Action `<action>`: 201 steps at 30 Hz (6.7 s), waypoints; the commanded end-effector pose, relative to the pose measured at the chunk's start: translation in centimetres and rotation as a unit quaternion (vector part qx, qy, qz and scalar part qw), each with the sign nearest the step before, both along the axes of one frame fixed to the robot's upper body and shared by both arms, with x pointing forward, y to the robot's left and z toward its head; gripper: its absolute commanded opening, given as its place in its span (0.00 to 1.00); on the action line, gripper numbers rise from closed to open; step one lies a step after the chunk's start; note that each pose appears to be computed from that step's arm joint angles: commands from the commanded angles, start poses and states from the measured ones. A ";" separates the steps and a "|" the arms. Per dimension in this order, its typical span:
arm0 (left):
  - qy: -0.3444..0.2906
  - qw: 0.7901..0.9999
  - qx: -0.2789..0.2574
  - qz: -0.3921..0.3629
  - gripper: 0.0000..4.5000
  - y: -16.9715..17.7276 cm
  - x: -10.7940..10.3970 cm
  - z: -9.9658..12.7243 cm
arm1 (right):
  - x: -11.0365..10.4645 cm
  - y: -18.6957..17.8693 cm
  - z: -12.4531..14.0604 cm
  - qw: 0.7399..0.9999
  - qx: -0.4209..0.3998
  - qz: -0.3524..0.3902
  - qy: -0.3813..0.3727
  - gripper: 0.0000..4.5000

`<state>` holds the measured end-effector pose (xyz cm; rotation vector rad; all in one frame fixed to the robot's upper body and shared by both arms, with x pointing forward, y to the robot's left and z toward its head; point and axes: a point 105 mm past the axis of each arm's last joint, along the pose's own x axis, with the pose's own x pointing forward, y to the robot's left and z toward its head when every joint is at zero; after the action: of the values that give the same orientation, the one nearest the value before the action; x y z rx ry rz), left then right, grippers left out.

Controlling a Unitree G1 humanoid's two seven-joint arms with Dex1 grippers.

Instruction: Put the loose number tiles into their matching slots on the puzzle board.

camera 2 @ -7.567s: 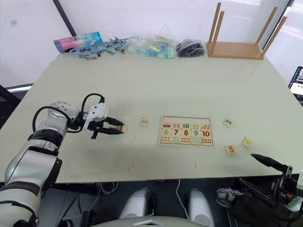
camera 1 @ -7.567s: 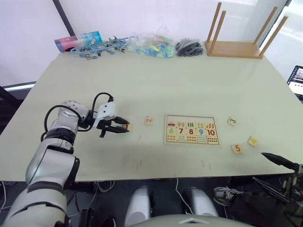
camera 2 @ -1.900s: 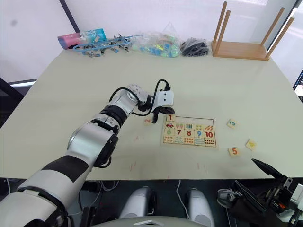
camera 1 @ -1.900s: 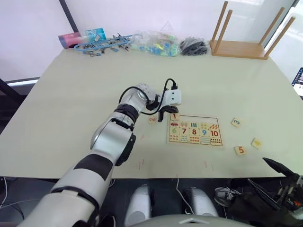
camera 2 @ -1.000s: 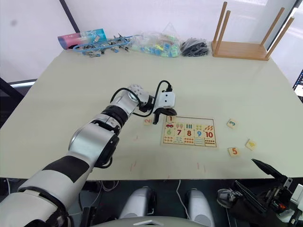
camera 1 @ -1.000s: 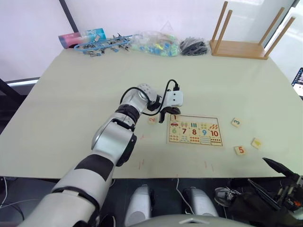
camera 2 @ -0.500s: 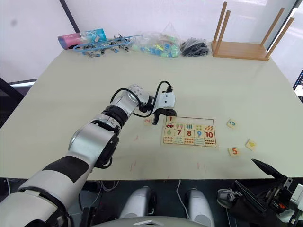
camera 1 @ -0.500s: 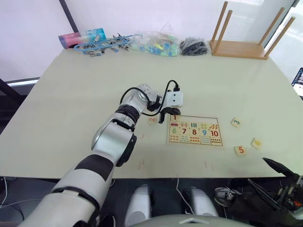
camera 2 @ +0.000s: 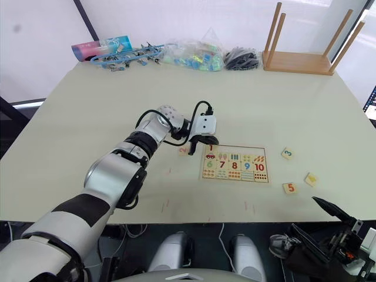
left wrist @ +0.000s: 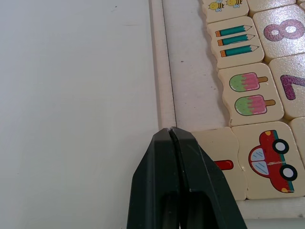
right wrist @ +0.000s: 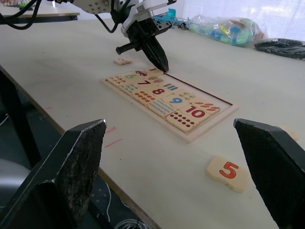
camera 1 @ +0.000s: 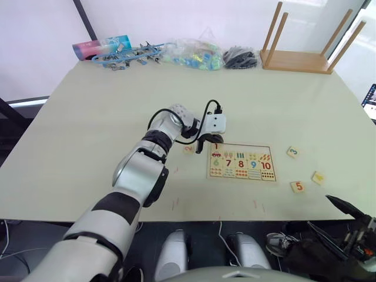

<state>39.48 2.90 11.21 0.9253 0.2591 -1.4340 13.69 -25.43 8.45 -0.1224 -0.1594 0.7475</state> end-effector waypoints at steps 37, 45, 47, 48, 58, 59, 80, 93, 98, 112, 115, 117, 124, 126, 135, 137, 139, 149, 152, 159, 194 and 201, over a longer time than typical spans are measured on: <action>0.044 0.928 -0.326 0.174 0.30 16.6 -6.2 3.9 | 2.6 -4.4 -0.1 0.994 -0.030 -0.094 0.035 1.00; 0.057 0.910 -0.328 0.247 0.99 19.8 -10.0 2.8 | 2.5 -5.5 -0.1 0.993 -0.035 -0.101 0.042 1.00; 0.056 0.908 -0.323 0.261 0.99 20.3 -10.6 2.6 | 2.4 -5.6 -0.2 0.993 -0.036 -0.102 0.043 1.00; 0.057 0.906 -0.321 0.270 0.99 20.7 -11.0 2.3 | 2.4 -5.7 -0.2 0.993 -0.036 -0.103 0.044 1.00; 0.058 0.867 -0.345 0.356 0.99 22.2 -15.1 1.1 | 1.2 -6.8 -0.4 0.992 -0.035 -0.108 0.053 1.00; 0.059 0.865 -0.343 0.361 0.99 22.3 -15.5 1.0 | 1.1 -6.9 -0.4 0.992 -0.035 -0.108 0.054 1.00; 0.066 0.855 -0.344 0.381 0.99 23.2 -17.0 -0.2 | 2.4 -6.7 0.6 0.993 -0.039 -0.105 0.048 1.00; 0.063 0.856 -0.346 0.377 0.99 23.2 -16.8 -0.1 | 3.4 -5.5 1.7 0.993 -0.039 -0.100 0.040 1.00; 0.062 0.856 -0.348 0.378 0.99 23.3 -16.7 -0.2 | 3.9 -4.8 2.3 0.994 -0.038 -0.099 0.036 1.00; 0.062 0.852 -0.360 0.375 0.99 23.0 -16.8 -0.2 | 3.8 -4.9 1.9 0.993 -0.037 -0.106 0.045 1.00; 0.061 0.847 -0.374 0.373 0.99 22.3 -16.5 0.1 | 3.6 -5.0 1.8 0.993 -0.037 -0.106 0.047 1.00; 0.058 0.843 -0.379 0.377 0.99 21.8 -16.1 0.3 | 3.5 -5.1 1.8 0.993 -0.037 -0.106 0.048 1.00; 0.051 0.812 -0.405 0.417 0.99 18.4 -14.2 0.9 | 2.7 -4.5 2.0 0.996 -0.023 -0.074 0.046 1.00; 0.055 0.802 -0.411 0.430 0.99 17.2 -13.7 1.0 | 2.3 -4.5 1.7 0.996 -0.018 -0.067 0.047 1.00; 0.048 0.779 -0.381 0.495 0.99 11.8 -11.0 0.7 | 1.1 -5.4 0.5 0.997 -0.012 -0.053 0.051 1.00; 0.045 0.778 -0.361 0.513 0.99 10.9 -10.8 0.3 | 0.9 -5.6 0.3 0.997 -0.013 -0.051 0.052 1.00; 0.044 0.775 -0.351 0.524 0.99 10.5 -10.7 0.1 | 0.8 -5.8 0.2 0.997 -0.013 -0.050 0.052 1.00; 0.023 0.763 -0.306 0.568 0.99 8.1 -8.8 -1.0 | 0.1 -6.7 -0.4 0.997 -0.014 -0.051 0.053 1.00; 0.023 0.765 -0.305 0.567 0.99 7.6 -8.4 -1.2 | 0.0 -6.9 -0.6 0.997 -0.014 -0.051 0.054 1.00; 0.018 0.767 -0.278 0.577 0.99 6.7 -7.8 -2.3 | -0.2 -7.4 -0.6 0.997 -0.018 -0.048 0.056 1.00; 0.017 0.750 -0.252 0.611 0.32 8.4 -8.1 -3.2 | -0.3 -7.6 -0.8 0.997 -0.020 -0.049 0.051 1.00; 0.011 0.760 -0.275 0.589 0.23 8.9 -7.7 -2.1 | -0.7 -6.6 -0.7 0.998 -0.014 -0.028 0.051 1.00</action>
<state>31.51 11.10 8.26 0.1115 0.3603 -0.2715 13.28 -31.96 6.67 -0.0921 -0.0115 0.6952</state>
